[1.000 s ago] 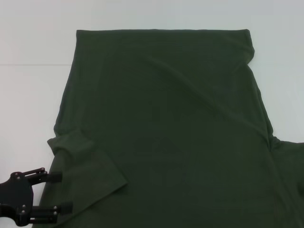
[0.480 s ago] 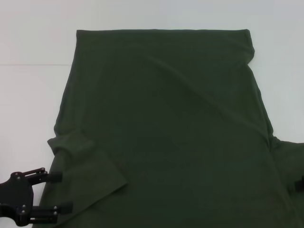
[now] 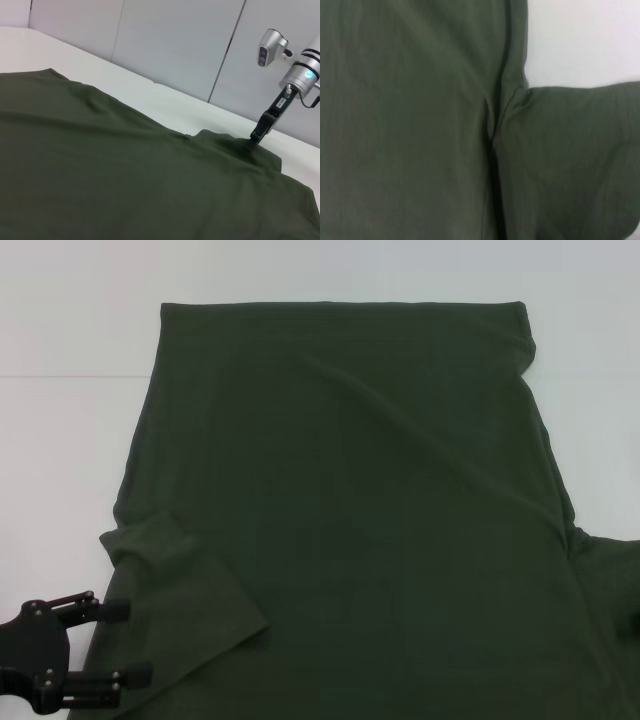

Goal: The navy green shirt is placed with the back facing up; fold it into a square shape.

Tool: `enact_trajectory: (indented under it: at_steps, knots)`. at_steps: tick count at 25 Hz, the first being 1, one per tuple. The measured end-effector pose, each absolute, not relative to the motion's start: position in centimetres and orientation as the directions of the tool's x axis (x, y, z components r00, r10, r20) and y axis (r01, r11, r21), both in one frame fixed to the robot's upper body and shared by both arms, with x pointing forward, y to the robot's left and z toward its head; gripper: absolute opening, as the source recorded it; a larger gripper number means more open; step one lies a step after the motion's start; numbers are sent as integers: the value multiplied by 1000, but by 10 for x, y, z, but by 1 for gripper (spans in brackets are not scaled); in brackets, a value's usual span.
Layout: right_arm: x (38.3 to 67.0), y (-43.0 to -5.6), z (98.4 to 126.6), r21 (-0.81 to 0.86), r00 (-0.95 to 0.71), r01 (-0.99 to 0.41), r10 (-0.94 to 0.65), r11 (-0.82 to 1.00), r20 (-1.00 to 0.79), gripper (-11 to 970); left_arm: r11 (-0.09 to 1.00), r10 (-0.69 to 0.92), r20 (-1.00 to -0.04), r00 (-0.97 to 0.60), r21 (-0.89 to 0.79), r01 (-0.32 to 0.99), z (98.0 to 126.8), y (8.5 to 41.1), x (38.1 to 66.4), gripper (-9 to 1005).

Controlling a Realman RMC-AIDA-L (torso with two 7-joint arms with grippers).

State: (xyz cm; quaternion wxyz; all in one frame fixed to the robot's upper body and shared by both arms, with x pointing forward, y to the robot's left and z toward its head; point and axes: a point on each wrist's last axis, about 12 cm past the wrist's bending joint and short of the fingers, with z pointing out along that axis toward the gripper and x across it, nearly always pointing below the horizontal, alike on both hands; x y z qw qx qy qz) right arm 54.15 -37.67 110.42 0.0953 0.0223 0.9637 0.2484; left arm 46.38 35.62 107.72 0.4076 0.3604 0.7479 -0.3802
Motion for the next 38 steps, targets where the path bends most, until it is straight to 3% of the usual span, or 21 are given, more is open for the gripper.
enact_trajectory:
  at_steps: [9, 15, 17, 24, 31, 38]
  knots:
    - [542, -378, 1105, 477, -981, -5, 88, 879, -172, 514, 452, 227, -885, -405, -273, 849, 1078, 356, 464, 899]
    - [543, -381, 1107, 474, -979, -4, 93, 881, -183, 279, 453, 227, -885, -406, -273, 849, 1078, 357, 464, 899]
    - [544, -381, 1108, 472, -978, -6, 93, 882, -186, 44, 453, 228, -885, -407, -274, 849, 1078, 357, 464, 899]
    - [545, -389, 1119, 466, -971, -7, 105, 885, -214, 29, 454, 227, -884, -409, -275, 848, 1078, 357, 464, 900]
    - [544, -401, 1147, 486, -950, -28, 128, 873, -283, 29, 454, 228, -883, -410, -276, 847, 1078, 358, 463, 899]
    - [558, -386, 1162, 480, -946, -105, 61, 871, -317, 30, 453, 231, -882, -412, -277, 847, 1078, 359, 463, 900]
